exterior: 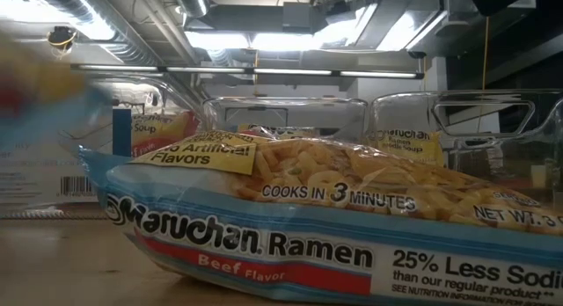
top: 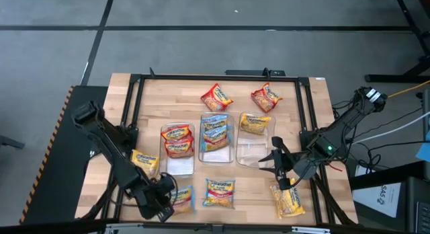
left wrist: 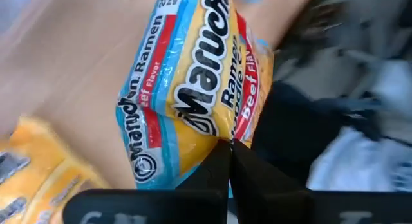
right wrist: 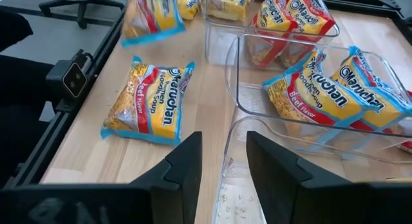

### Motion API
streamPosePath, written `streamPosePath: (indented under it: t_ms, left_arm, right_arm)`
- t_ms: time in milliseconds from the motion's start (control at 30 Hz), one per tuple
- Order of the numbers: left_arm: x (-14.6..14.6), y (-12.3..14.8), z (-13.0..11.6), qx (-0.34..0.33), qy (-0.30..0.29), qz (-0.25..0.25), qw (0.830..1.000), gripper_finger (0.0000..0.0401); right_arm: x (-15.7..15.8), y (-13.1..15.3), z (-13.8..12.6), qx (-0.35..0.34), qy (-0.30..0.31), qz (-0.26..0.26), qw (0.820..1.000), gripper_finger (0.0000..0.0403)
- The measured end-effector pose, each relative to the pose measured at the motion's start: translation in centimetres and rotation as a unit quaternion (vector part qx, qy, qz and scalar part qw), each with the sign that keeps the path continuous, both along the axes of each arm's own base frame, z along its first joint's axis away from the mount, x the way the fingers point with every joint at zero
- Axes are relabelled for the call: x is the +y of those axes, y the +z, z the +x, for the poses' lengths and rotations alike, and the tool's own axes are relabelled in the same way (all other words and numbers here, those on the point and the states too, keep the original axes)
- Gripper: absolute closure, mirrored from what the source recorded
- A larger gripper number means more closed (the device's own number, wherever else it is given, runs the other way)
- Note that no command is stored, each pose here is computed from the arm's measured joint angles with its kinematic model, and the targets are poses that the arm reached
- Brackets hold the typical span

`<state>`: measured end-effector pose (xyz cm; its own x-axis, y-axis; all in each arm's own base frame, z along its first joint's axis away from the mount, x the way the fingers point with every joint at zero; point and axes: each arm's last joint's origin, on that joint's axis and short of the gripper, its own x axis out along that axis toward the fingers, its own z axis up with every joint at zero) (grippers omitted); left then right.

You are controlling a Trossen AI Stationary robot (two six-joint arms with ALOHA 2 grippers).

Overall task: Sort Maruchan noodles
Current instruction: Put the blue noodle pack into the middle transparent bin

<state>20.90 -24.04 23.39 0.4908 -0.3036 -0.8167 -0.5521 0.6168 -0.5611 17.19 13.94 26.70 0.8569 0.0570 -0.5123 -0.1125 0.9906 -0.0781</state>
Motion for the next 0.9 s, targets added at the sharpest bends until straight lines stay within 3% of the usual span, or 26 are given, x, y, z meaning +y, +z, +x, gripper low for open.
streamPosePath:
  t_ms: [200,433,900]
  left_arm:
    - [2.2,4.0,-0.9,-0.103,-0.01,0.037,0.994,0.0401]
    - [5.4,5.6,-1.8,-0.119,-0.004,0.121,0.985,0.0401]
    - [14.8,7.5,4.2,-0.185,-0.052,0.271,0.943,0.0401]
  right_arm:
    - [-0.1,0.0,0.0,-0.003,-0.007,-0.004,1.0,0.0276]
    - [0.0,0.0,0.0,-0.004,-0.007,-0.003,1.0,0.0276]
    - [0.0,0.0,0.0,-0.004,-0.007,-0.003,1.0,0.0276]
